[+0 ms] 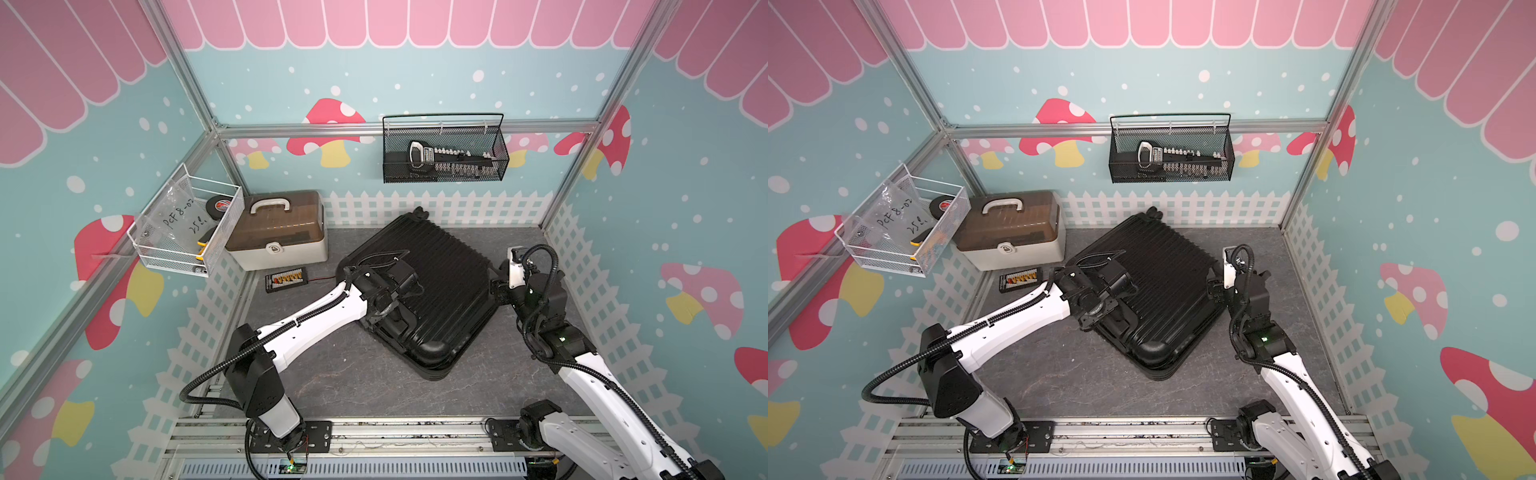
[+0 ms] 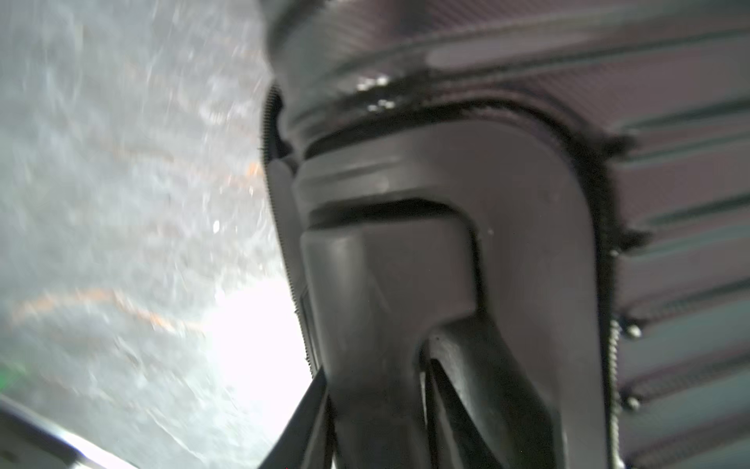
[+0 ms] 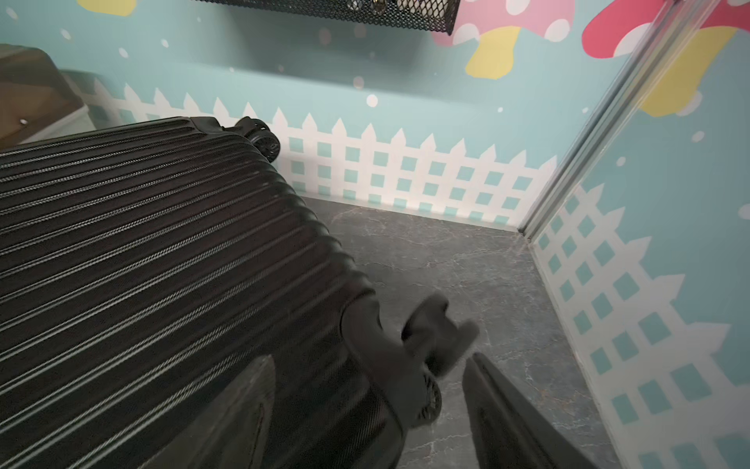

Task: Close the suitcase zippers
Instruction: Adjust the suitcase at the center of the board.

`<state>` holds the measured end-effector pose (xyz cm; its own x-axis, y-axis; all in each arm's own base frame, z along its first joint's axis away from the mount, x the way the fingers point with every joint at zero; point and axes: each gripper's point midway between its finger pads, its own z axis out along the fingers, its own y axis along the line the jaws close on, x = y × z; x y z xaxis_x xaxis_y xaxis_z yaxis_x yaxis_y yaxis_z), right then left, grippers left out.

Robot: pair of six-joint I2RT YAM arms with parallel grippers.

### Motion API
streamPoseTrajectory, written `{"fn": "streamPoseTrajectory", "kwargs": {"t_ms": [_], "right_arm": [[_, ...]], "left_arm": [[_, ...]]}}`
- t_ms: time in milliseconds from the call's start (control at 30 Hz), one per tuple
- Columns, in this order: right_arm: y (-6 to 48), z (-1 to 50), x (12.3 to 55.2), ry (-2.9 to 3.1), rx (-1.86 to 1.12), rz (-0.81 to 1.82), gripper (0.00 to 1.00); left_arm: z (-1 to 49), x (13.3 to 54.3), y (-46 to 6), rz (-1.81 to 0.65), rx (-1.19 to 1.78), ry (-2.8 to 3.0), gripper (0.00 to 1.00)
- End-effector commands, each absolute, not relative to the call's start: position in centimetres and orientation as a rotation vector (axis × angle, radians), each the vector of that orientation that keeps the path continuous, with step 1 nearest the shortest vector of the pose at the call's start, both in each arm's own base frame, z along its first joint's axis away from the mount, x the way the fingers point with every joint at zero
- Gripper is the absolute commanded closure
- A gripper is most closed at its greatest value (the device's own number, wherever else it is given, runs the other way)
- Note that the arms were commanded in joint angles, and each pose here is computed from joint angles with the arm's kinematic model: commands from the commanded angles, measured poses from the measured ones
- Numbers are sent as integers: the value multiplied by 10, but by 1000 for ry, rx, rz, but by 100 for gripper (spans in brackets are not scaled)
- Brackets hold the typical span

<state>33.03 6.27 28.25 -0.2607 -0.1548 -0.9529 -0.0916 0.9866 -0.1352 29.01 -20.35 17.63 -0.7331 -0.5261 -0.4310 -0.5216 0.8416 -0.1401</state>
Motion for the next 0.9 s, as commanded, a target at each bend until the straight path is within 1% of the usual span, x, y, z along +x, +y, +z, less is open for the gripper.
{"fn": "streamPoseTrajectory", "kwargs": {"t_ms": [0,33,167,267,400,467,600,700,767,867], "right_arm": [[52,285,331,1866,-194,-159,23],[50,286,332,1869,-192,-164,23],[50,284,335,1901,-190,-141,23],[52,277,337,1947,-198,-109,23],[62,257,337,2016,-217,-29,23],[70,247,336,2039,-230,27,23],[79,229,334,2081,-239,105,23],[84,221,331,2100,-237,146,23],[87,217,330,2102,-239,171,23],[90,214,330,2105,-240,193,23]], "left_arm": [[177,317,-198,151,-288,2622,75],[175,324,-197,167,-208,2643,78],[168,351,-194,202,-50,2645,80],[173,372,-197,137,38,2621,82],[184,396,-203,-54,101,2600,82],[186,399,-200,-112,97,2613,78],[183,388,-195,-164,91,2629,60],[173,376,-191,-179,69,2651,52],[165,370,-187,-183,40,2667,49],[154,364,-190,-229,20,2684,48]]}}
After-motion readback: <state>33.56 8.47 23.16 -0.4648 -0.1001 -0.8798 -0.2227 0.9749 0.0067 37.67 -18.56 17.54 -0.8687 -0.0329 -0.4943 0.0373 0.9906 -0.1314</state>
